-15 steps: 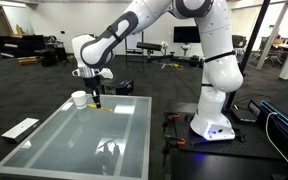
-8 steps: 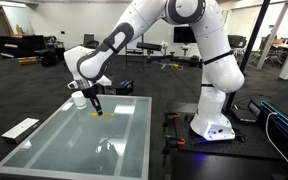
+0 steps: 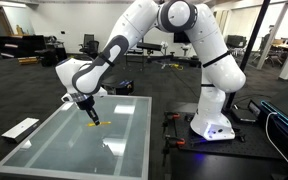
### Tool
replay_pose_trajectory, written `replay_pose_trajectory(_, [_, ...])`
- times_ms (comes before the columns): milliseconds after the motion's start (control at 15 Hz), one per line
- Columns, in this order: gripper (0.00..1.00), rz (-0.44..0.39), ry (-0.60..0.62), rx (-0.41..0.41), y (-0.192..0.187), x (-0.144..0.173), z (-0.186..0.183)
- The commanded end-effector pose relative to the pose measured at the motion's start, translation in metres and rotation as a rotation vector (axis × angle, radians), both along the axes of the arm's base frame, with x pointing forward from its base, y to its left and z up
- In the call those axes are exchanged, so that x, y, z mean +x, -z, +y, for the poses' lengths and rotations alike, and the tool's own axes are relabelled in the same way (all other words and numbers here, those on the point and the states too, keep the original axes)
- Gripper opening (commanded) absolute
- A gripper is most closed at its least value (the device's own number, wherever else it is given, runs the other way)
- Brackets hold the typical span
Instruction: Take the pen out of the cup and put it on the table
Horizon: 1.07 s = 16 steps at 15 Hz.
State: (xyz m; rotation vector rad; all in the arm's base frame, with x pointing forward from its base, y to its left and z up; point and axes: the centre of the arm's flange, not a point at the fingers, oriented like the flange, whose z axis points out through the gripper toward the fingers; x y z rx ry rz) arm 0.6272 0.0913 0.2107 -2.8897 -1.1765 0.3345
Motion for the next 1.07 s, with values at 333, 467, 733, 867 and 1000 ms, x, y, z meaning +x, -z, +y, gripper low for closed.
replay_pose_trajectory(333, [0.64, -0.052, -0.056, -0.028, 0.026, 0.015, 0.011])
replay_pose_trajectory(467, [0.79, -0.075, -0.051, -0.029, 0.021, 0.014, 0.011])
replay_pose_trajectory(733, [1.00, -0.138, -0.040, -0.022, 0.005, 0.012, 0.010])
replay_pose_trajectory(867, [1.00, -0.176, -0.025, -0.015, -0.005, 0.010, 0.010])
replay_pose_trajectory(1000, [1.00, -0.217, -0.021, -0.007, -0.017, 0.010, 0.010])
